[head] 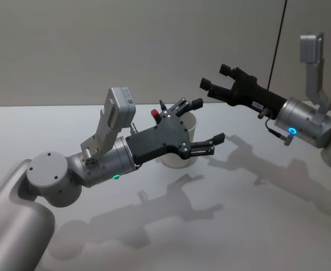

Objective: Place the pen into the pen holder.

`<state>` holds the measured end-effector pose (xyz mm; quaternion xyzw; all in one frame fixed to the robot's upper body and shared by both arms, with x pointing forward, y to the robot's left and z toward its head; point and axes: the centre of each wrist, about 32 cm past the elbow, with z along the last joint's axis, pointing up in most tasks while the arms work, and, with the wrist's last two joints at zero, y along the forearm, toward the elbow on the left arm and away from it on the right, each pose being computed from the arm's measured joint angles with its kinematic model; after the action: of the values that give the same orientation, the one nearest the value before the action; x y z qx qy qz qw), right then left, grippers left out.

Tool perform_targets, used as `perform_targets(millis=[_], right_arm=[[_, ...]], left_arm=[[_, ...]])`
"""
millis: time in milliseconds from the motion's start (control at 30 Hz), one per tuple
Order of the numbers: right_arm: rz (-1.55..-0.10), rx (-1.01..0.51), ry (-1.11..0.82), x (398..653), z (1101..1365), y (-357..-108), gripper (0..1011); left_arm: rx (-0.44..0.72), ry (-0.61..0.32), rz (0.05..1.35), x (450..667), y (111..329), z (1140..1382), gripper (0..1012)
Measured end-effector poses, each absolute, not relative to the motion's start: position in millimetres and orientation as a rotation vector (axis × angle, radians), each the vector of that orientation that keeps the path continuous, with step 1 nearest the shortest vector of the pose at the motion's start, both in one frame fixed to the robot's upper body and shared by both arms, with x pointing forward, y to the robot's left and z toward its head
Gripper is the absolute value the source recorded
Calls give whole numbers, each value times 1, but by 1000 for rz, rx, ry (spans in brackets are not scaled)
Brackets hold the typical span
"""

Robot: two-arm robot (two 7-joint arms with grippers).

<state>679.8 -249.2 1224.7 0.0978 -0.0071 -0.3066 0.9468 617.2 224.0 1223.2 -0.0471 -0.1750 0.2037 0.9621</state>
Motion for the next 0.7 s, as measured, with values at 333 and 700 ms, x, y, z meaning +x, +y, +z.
perform_targets(millis=[333, 700], right_arm=[[-655, 209, -14, 674, 1225, -261, 1002], [-694, 213, -12, 668, 1224, -275, 1001]], left_arm=[[-95, -355, 413, 617, 224, 1223, 1001], [-95, -354, 413, 617, 224, 1223, 1001]])
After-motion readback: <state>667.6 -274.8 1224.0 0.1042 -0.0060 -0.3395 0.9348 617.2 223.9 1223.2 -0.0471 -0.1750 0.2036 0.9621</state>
